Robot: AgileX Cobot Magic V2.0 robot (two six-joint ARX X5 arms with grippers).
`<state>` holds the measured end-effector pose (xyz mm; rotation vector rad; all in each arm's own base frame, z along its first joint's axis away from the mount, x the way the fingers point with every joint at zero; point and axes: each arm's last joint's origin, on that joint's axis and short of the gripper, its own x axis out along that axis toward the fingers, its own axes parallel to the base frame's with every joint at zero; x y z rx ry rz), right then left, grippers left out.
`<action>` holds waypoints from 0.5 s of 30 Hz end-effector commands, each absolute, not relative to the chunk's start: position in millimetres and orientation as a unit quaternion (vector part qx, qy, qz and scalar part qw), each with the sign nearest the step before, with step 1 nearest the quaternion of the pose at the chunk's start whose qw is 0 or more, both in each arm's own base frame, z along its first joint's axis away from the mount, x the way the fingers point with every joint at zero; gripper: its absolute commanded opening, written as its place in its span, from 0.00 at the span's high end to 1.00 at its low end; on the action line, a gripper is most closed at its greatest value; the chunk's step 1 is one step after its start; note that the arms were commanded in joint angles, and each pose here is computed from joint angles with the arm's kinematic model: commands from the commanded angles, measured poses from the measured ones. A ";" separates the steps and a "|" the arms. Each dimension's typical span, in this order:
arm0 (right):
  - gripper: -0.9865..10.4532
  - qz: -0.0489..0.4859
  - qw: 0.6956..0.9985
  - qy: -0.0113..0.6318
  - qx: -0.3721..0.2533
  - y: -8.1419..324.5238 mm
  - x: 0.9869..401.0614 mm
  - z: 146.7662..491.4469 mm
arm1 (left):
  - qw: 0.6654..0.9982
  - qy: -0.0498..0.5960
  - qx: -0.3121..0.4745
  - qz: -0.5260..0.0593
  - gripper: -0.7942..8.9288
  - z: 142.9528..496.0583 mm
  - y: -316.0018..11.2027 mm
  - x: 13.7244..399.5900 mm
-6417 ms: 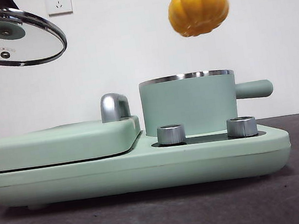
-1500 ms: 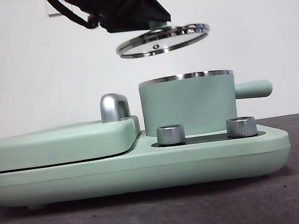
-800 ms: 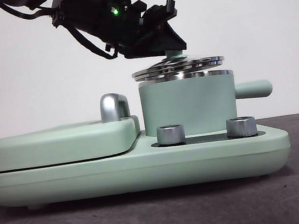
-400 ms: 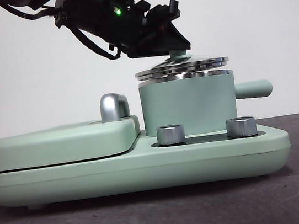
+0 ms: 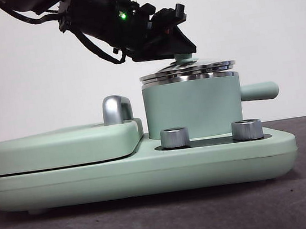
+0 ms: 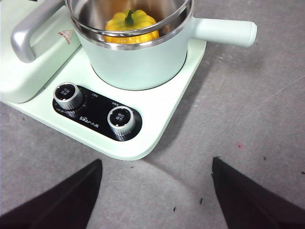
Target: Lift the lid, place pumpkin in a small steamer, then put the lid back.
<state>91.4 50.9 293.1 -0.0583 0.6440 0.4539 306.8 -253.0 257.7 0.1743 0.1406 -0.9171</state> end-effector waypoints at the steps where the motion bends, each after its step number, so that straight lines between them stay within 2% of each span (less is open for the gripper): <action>1: 0.60 0.220 0.924 0.313 -0.027 52.0 92.3 293.8 | 0.888 0.043 0.083 -0.451 0.91 264.5 -260.7 308.9; 15: 0.60 0.212 0.926 0.312 -0.029 51.5 92.5 293.8 | 0.885 0.055 0.086 -0.454 0.91 257.6 -263.3 309.5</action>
